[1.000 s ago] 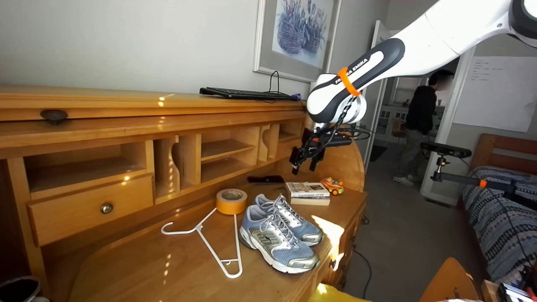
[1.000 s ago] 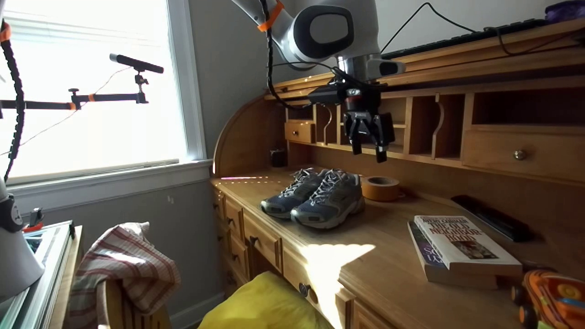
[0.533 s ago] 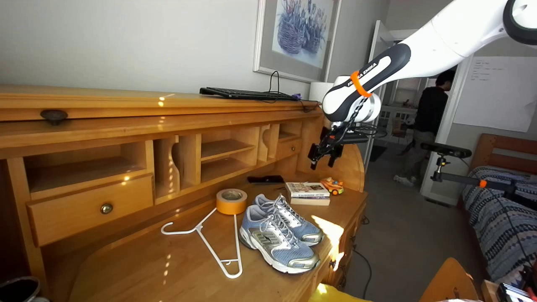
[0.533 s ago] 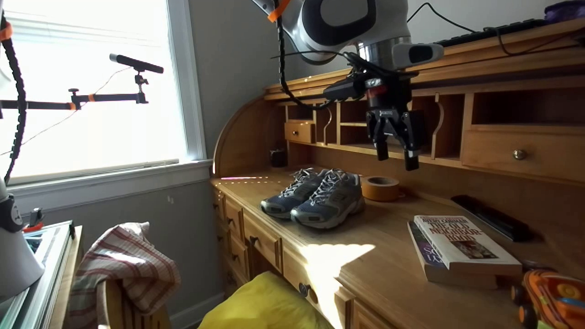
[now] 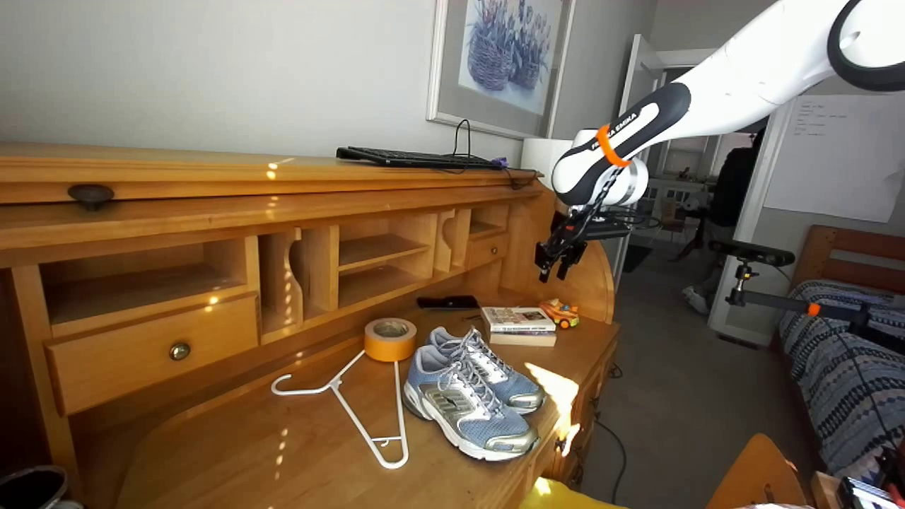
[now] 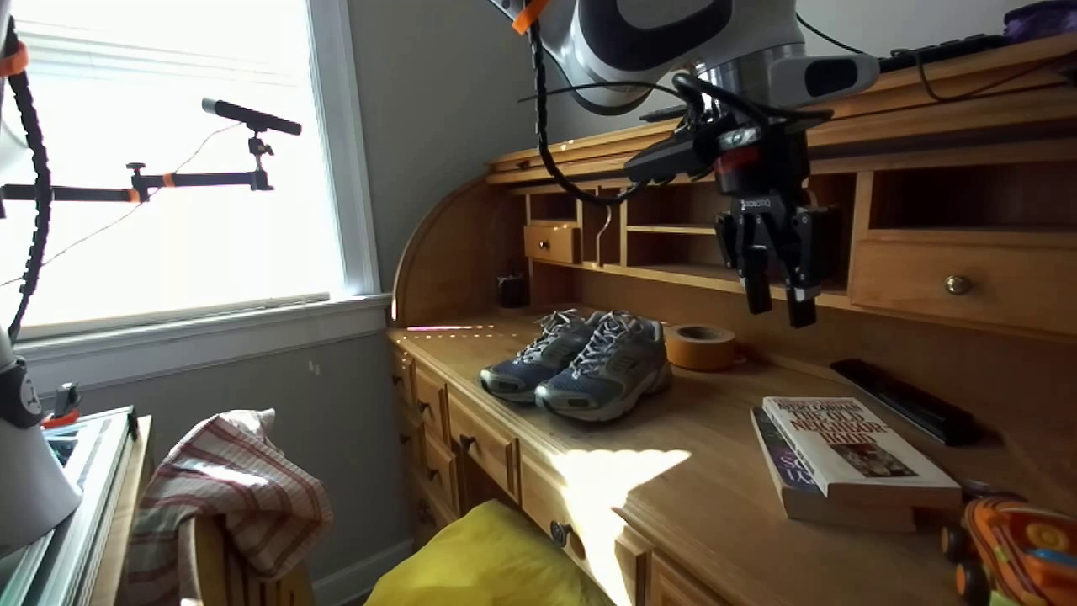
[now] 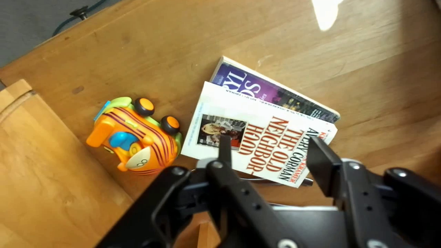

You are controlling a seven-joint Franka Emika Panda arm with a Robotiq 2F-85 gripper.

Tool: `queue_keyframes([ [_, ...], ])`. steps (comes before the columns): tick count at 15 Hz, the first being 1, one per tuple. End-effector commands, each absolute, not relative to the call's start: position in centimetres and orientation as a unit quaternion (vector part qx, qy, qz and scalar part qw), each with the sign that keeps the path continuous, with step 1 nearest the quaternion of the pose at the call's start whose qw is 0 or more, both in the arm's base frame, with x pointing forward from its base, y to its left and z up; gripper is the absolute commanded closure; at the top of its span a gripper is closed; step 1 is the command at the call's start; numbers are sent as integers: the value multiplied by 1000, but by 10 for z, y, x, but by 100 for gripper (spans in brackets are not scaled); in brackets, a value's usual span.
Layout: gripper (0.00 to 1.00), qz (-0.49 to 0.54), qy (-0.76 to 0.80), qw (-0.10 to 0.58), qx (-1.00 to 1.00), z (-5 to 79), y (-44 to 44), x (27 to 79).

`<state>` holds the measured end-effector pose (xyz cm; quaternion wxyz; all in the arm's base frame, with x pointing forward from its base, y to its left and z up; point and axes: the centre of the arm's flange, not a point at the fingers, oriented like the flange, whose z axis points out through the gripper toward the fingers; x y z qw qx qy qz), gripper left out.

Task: Move the sneakers and the books slightly to the left then place the sneaker on the right on the books

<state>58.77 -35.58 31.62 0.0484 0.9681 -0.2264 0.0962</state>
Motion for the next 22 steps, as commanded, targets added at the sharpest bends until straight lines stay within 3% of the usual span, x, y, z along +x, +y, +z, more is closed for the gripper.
queue_keyframes([
  [1,42,96,-227,49,968,314,-358,588],
  [3,36,96,-227,49,968,315,-358,588],
  [6,15,97,-226,48,968,316,-356,590],
  [7,3,97,-226,48,968,316,-356,590],
  [9,0,96,-234,56,966,311,-362,600],
  [19,0,87,-248,59,963,263,-408,665],
  [20,6,90,-244,61,964,259,-411,667],
  [21,26,95,-236,62,965,254,-414,670],
  [22,34,101,-227,64,967,250,-419,672],
])
